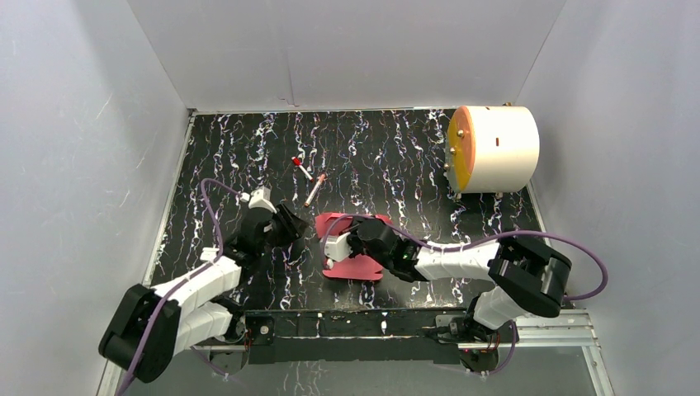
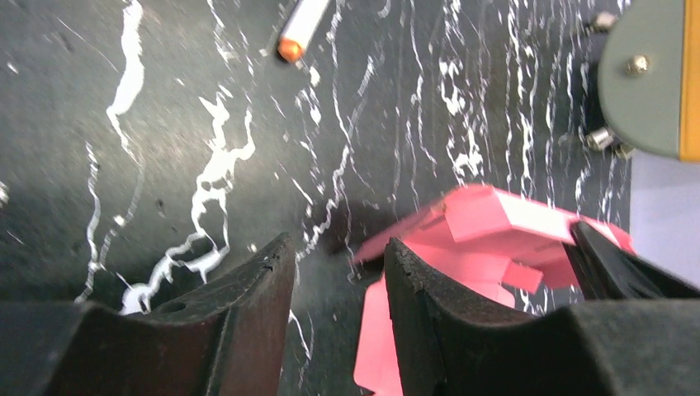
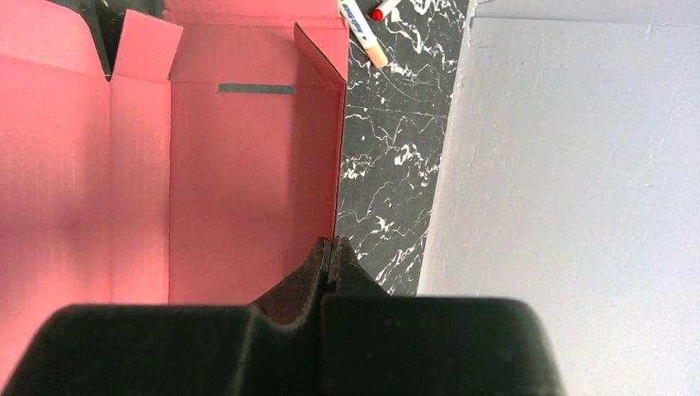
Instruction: Fold the paper box
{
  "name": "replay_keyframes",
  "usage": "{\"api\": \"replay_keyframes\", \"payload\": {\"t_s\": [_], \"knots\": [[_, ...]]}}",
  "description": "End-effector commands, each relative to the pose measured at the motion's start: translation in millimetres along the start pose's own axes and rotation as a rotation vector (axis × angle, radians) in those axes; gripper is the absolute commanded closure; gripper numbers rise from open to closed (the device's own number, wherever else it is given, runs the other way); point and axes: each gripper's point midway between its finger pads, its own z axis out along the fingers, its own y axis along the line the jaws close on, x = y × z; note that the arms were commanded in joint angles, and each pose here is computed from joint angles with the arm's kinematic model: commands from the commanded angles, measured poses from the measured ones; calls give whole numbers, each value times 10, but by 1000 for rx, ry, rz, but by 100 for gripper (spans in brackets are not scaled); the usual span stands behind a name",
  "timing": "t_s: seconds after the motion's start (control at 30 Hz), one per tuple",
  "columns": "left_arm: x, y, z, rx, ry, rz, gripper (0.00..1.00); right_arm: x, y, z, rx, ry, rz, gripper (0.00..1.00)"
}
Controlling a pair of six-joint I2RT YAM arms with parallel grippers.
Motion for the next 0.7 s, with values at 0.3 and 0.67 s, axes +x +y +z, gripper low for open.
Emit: {"api": "replay_keyframes", "payload": {"t_s": [0.3,0.67], "knots": [[-603,-93,504,65,-40,62,59,-189,-454,-61,239,-97,-80,100],[-490,-386,607,257,37,160,63,-224,-396,2,291,-132,-148,100]]}}
